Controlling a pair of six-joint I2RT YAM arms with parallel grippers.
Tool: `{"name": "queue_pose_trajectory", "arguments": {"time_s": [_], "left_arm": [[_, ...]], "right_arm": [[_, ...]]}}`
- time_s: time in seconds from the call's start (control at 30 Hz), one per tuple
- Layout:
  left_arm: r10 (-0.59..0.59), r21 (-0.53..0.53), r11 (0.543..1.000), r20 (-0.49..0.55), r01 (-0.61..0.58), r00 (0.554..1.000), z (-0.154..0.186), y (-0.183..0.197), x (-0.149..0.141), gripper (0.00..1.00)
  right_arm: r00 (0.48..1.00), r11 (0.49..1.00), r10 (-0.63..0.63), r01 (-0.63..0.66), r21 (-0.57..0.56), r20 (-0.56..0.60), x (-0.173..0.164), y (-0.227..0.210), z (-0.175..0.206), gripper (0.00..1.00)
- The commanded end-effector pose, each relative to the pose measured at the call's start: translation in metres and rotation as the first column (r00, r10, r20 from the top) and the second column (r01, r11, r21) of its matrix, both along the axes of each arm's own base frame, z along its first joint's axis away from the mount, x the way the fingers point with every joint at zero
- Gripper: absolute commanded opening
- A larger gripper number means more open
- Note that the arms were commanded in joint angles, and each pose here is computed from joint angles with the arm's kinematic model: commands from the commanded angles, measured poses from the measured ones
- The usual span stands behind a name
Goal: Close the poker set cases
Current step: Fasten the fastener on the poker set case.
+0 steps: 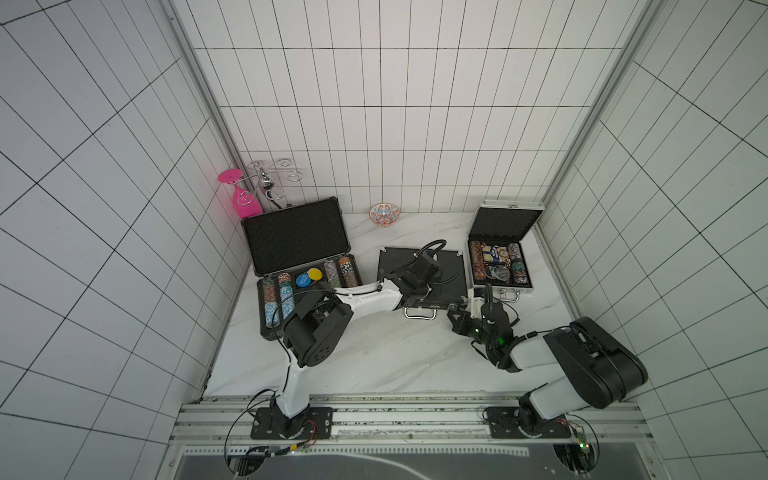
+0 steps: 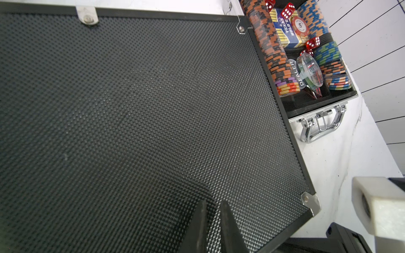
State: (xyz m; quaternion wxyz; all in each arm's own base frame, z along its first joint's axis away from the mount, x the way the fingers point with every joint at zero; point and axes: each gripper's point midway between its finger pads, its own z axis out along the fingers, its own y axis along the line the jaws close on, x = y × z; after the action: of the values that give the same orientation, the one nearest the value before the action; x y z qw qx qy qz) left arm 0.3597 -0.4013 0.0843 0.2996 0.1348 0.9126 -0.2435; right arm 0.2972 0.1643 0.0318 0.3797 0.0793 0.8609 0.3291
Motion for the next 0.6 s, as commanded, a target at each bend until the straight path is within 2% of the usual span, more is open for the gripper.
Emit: {"name": "queue_pose_trajectory", "arguments": {"time_s": [0.0,0.27,0.57], "left_arm": [[-0.013,0.163,0.986,-0.158,0.039,0.987,-0.068,0.025,-0.035,0.15],[-0.007,0.167,0.985,-0.160,0.034,0.987,-0.070,0.028,-0.035,0.15],[-0.003,0.184,0.982,-0.178,0.036,0.984,-0.080,0.034,-0.040,0.15]], "right_arm": [[0.995,0.995,-0.095,0.095,0.000,-0.008,0.016,-0.008,0.000,0.05],[0.986,0.986,-0.164,0.164,-0.017,-0.022,0.016,-0.028,-0.004,0.05],[0.986,0.986,-0.165,0.164,-0.018,-0.014,0.023,-0.031,-0.002,0.05]]}}
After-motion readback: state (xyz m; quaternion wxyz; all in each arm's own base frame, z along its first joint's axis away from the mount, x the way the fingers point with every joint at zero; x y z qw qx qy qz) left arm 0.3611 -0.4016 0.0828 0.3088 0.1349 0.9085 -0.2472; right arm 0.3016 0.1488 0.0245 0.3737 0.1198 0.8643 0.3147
